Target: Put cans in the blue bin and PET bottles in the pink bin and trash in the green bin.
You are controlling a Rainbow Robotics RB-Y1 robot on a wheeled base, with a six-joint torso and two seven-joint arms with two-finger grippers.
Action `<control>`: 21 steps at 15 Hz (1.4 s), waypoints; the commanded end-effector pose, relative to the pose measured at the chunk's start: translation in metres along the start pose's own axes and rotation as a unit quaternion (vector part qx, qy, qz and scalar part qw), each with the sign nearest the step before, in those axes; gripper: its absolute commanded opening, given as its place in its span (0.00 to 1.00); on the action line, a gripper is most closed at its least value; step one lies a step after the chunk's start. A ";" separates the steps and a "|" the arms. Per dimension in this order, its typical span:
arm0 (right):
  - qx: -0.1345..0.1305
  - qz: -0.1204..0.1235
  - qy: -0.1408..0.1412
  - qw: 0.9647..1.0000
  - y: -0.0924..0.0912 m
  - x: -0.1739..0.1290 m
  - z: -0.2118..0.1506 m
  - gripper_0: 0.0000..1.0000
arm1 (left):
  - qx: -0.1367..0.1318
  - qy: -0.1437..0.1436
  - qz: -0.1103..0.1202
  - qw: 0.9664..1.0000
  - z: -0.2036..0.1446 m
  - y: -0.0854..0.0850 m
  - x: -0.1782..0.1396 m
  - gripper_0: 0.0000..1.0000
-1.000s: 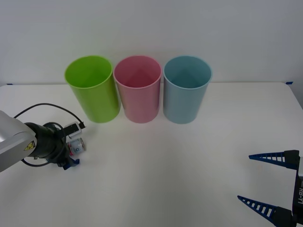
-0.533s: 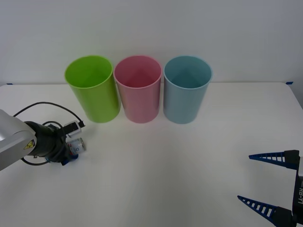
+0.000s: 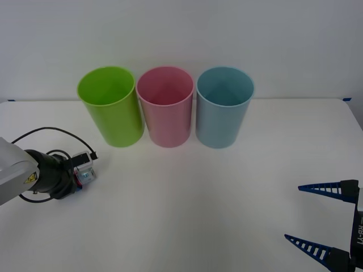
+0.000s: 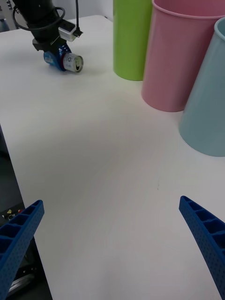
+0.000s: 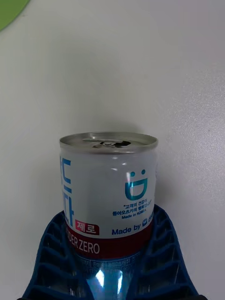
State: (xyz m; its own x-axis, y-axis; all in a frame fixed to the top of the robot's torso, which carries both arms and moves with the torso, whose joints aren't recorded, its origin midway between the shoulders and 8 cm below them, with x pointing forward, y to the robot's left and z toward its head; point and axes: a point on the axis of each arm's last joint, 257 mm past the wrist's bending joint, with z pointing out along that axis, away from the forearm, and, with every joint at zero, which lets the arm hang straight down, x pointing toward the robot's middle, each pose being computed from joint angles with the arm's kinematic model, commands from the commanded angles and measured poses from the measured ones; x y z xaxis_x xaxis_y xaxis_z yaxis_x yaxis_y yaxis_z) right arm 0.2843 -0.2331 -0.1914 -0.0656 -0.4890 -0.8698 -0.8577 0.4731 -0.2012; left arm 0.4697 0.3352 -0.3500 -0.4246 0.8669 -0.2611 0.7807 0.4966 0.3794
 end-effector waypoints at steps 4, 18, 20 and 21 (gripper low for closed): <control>0.000 0.000 0.000 1.000 0.000 0.000 0.000 1.00 | 0.002 -0.040 -0.015 0.999 -0.014 0.002 -0.017 0.00; 0.000 0.000 0.000 1.000 0.000 0.000 0.000 1.00 | 0.148 -0.238 -0.018 0.960 -0.108 -0.036 -0.057 0.00; 0.000 0.000 0.000 1.000 0.000 0.000 0.000 1.00 | 0.164 -0.289 -0.016 0.943 -0.126 -0.050 -0.071 0.00; 0.000 0.000 0.000 1.000 0.000 0.000 0.000 1.00 | 0.166 -0.307 -0.017 0.937 -0.131 -0.054 -0.076 0.00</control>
State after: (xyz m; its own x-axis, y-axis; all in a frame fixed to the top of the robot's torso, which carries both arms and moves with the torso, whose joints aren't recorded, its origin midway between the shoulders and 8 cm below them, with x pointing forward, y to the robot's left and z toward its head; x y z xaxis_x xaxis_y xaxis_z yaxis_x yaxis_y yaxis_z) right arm 0.2843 -0.2331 -0.1914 -0.0656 -0.4890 -0.8698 -0.8577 0.4731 -0.2012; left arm 0.4027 0.2529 -0.2381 -0.1994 0.6309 -0.7498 0.9124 0.3986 0.0927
